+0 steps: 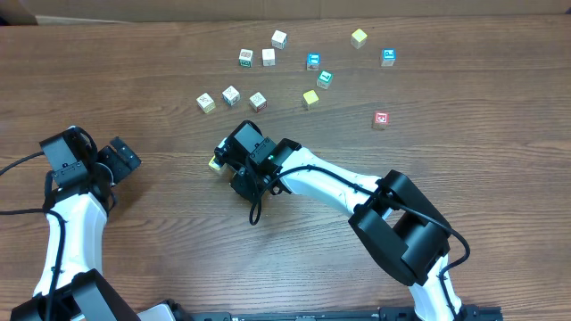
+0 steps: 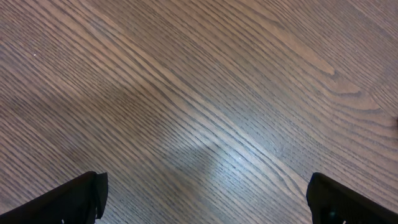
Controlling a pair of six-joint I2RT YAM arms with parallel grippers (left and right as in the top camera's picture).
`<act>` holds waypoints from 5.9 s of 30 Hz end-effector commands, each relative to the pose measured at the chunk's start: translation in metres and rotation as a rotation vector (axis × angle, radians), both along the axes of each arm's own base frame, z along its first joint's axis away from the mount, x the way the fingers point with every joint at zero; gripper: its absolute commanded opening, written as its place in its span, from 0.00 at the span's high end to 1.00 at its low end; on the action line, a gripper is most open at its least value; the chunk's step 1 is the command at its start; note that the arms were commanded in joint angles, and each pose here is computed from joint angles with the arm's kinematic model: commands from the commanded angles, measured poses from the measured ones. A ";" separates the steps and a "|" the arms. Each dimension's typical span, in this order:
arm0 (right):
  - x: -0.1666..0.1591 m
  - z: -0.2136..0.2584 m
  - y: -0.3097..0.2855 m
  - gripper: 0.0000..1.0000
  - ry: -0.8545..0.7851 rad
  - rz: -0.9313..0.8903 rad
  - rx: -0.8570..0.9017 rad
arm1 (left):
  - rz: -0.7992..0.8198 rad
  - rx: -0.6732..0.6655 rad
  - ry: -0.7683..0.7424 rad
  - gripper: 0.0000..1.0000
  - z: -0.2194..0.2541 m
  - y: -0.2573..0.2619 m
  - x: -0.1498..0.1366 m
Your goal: Form a circle
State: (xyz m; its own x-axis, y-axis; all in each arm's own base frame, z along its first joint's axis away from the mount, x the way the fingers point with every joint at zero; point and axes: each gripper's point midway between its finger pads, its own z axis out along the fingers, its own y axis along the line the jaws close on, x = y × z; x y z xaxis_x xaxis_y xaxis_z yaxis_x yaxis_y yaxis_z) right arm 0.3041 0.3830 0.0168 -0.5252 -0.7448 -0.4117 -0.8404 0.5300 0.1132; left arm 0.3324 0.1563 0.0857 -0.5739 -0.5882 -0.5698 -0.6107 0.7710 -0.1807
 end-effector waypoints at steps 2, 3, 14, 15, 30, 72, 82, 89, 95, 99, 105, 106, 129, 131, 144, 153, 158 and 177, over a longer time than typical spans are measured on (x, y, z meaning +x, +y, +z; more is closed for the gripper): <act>-0.001 -0.003 0.004 0.65 0.001 0.016 0.007 | 0.009 -0.001 -0.016 0.00 0.005 0.001 0.000; -0.001 -0.003 0.004 0.64 0.001 0.016 0.006 | 0.009 -0.001 -0.016 0.00 0.005 0.001 0.000; -0.004 -0.005 0.000 0.62 0.018 0.013 -0.009 | 0.009 -0.001 -0.016 0.00 0.005 0.001 0.000; -0.005 -0.005 0.000 0.66 0.019 0.013 -0.010 | 0.009 -0.001 -0.016 0.00 0.005 0.001 0.000; -0.001 -0.003 0.003 0.76 0.004 0.014 0.004 | 0.009 -0.001 -0.016 0.00 0.005 0.001 0.000; 0.000 -0.003 0.004 0.69 -0.002 0.011 0.007 | 0.009 -0.001 -0.016 0.01 0.005 0.001 0.000; 0.004 -0.003 0.003 0.69 -0.014 -0.004 0.003 | 0.009 -0.001 -0.016 0.01 0.005 0.001 0.000; 0.003 -0.003 0.003 0.56 -0.014 -0.003 0.004 | 0.009 -0.001 -0.016 0.00 0.005 0.001 0.000; 0.004 -0.003 0.004 0.57 -0.015 -0.003 0.005 | 0.009 -0.001 -0.016 0.00 0.005 0.001 0.000; 0.004 -0.002 0.005 0.63 -0.019 -0.003 0.009 | 0.009 -0.001 -0.016 0.01 0.005 0.001 0.000; 0.008 -0.002 0.003 0.64 -0.028 -0.029 0.000 | 0.009 -0.001 -0.016 0.01 0.005 0.001 0.000; 0.008 -0.002 0.003 0.64 -0.029 -0.029 0.002 | 0.009 -0.001 -0.016 0.00 0.005 0.001 0.000; 0.009 -0.001 0.005 0.64 -0.035 -0.029 0.009 | 0.009 -0.001 -0.016 0.00 0.005 0.001 0.000; 0.007 -0.003 0.002 0.64 -0.026 -0.029 -0.001 | 0.009 -0.001 -0.016 0.01 0.005 0.001 0.000; 0.009 -0.002 0.004 0.72 -0.032 -0.028 0.005 | 0.009 -0.001 -0.016 0.01 0.005 0.001 0.000; 0.010 -0.001 0.005 0.72 -0.039 -0.029 0.013 | 0.009 -0.001 -0.016 0.00 0.005 0.001 0.000; 0.011 0.000 0.006 0.72 -0.041 -0.029 0.016 | 0.009 -0.001 -0.016 0.00 0.005 0.001 0.000; 0.004 -0.005 -0.001 0.72 -0.010 -0.032 -0.017 | 0.009 -0.001 -0.016 0.01 0.005 0.001 0.000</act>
